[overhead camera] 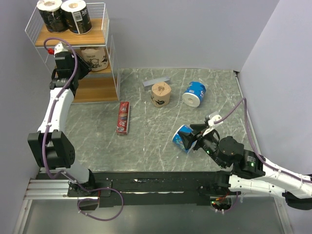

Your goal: Place and organize the paper towels onto the shelf

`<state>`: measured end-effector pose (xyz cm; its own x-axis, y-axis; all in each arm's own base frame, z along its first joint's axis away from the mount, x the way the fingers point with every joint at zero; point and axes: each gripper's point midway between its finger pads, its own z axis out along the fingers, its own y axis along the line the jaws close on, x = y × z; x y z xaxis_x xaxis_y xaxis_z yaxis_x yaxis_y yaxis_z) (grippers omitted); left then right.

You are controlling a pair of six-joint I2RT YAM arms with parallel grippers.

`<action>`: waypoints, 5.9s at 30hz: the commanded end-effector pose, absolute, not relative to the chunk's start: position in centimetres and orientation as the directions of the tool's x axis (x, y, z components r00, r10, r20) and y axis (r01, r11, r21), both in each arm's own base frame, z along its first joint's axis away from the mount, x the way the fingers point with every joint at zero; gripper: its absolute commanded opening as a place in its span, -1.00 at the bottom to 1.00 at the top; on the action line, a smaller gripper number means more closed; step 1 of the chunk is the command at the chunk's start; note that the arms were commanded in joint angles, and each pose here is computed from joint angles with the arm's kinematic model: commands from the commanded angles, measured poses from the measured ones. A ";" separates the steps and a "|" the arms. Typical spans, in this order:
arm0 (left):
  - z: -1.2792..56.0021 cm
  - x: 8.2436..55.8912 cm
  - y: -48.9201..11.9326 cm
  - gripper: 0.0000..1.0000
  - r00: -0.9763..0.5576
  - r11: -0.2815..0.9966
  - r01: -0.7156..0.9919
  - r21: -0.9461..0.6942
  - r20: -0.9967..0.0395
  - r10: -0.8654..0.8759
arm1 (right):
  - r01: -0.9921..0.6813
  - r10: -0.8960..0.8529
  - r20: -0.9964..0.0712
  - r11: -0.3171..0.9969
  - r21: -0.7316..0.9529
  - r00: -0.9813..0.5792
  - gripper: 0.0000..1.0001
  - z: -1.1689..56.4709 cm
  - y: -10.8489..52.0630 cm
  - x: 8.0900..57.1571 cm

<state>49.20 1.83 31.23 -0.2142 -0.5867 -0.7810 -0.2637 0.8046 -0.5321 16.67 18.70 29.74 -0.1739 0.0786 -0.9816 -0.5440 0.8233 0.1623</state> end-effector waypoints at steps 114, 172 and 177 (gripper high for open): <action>14.4 34.6 -20.9 0.93 -0.737 0.895 0.049 -0.443 -0.621 -0.267 | -0.437 -0.127 -0.844 0.889 0.137 -0.521 0.52 22.6 27.2 33.4; 38.8 41.9 10.7 -0.18 -0.063 0.759 -0.440 -0.479 -0.827 -0.559 | -0.397 -0.028 -0.941 0.911 0.115 -0.336 0.54 28.5 19.0 28.5; 39.2 43.6 11.5 -0.21 -0.042 0.757 -0.429 -0.493 -0.826 -0.562 | -0.399 -0.017 -0.945 0.909 0.121 -0.326 0.54 29.3 19.0 28.4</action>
